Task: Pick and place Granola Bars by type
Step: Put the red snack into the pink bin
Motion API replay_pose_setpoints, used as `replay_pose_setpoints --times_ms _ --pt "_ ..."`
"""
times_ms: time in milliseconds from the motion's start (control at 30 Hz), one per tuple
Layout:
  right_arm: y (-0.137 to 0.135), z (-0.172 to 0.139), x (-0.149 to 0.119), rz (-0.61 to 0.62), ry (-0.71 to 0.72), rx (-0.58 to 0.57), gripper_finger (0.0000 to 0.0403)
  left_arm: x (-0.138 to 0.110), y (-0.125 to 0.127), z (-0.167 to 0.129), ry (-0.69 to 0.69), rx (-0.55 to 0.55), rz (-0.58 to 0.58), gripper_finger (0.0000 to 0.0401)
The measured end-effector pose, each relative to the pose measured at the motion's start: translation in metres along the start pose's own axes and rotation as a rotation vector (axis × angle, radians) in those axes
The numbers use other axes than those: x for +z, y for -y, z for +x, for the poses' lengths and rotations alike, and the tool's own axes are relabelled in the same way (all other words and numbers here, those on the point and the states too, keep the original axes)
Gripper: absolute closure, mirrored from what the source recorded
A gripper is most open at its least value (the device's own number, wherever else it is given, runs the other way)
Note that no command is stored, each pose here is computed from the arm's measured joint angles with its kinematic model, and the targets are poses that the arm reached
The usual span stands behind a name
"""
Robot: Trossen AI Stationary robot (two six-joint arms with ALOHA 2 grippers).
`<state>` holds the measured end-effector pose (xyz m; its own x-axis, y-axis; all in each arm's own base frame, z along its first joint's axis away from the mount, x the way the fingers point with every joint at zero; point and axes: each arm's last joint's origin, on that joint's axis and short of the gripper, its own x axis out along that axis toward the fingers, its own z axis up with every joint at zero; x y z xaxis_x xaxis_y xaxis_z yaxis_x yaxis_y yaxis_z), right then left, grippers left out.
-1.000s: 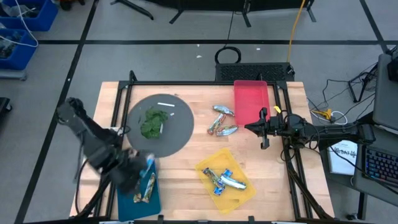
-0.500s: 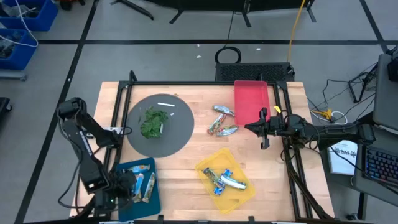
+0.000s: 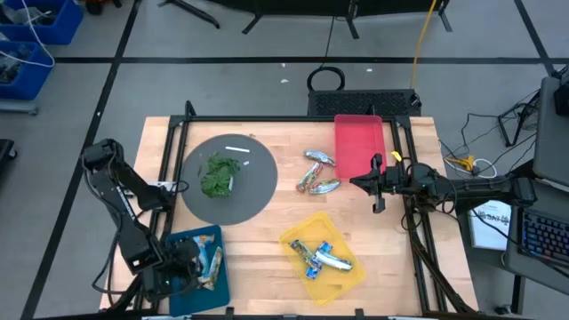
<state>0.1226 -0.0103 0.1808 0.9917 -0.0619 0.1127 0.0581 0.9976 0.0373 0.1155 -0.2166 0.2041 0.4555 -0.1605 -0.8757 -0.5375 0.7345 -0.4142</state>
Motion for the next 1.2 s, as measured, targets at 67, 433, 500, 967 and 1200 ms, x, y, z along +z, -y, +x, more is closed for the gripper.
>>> replay_pose_setpoints --times_ms 67,433,500,967,1200 --pt "0.0 0.0 0.0 0.0 -0.001 0.0 0.0399 0.004 0.007 -0.005 0.103 -0.038 0.08 0.0241" --pt "0.0 0.0 0.0 0.0 0.0 0.0 0.0399 0.037 0.007 -0.041 0.868 0.079 0.591 0.0238" --pt "0.0 0.0 0.0 0.0 -0.001 0.0 0.0399 0.045 -0.006 -0.042 0.889 0.104 0.58 0.0238" --pt "0.0 0.0 0.0 0.0 -0.001 0.0 0.0398 0.102 -0.109 -0.023 0.964 -0.25 0.611 0.0238" --pt "0.0 0.0 0.001 0.029 0.011 0.001 0.0399 0.108 -0.142 -0.016 1.032 -0.321 0.675 0.0237"
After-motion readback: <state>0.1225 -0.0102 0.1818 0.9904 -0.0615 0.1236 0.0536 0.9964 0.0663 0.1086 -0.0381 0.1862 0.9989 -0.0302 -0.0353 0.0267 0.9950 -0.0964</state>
